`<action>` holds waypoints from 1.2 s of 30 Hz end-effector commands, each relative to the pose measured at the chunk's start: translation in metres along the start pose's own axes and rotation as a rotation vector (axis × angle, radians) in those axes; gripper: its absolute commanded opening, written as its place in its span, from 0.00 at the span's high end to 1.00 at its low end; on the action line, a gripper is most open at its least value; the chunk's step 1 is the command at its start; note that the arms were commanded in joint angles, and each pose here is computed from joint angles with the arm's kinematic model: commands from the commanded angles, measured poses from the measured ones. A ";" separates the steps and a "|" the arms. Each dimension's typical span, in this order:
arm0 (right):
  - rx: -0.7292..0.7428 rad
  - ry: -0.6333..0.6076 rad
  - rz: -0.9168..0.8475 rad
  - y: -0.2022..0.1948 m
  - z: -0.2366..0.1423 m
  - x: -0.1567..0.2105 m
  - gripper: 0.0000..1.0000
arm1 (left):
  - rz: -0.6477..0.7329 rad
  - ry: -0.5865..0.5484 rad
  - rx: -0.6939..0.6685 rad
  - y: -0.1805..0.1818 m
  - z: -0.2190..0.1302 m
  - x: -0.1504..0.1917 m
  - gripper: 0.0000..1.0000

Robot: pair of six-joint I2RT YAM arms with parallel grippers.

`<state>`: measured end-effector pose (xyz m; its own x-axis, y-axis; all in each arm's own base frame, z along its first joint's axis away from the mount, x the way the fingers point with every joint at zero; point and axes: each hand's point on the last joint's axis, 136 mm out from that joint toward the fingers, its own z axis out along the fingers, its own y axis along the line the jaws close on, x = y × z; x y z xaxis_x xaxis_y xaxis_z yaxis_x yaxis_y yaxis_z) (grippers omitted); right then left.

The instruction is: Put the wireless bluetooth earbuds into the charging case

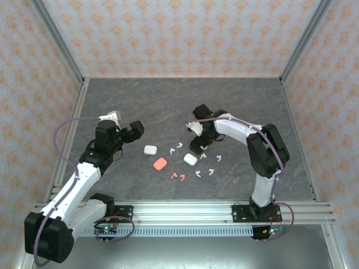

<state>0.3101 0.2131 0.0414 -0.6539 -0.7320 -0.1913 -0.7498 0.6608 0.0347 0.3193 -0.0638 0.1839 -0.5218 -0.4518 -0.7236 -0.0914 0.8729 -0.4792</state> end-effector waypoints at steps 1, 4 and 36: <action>0.031 0.033 -0.048 -0.003 0.002 -0.003 0.07 | 0.007 0.011 -0.033 0.008 -0.001 0.007 0.00; 0.038 0.050 -0.060 -0.003 0.008 -0.003 0.08 | 0.006 0.013 -0.032 0.008 0.000 0.007 0.00; 0.041 0.096 -0.038 -0.001 0.018 0.019 0.45 | 0.002 0.009 -0.019 0.005 -0.001 0.005 0.00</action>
<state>0.3063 0.2101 0.0195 -0.6330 -0.7644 -0.1226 -0.7709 0.6369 0.0098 0.3178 -0.0636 0.1789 -0.5295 -0.4507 -0.7187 -0.0963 0.8736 -0.4770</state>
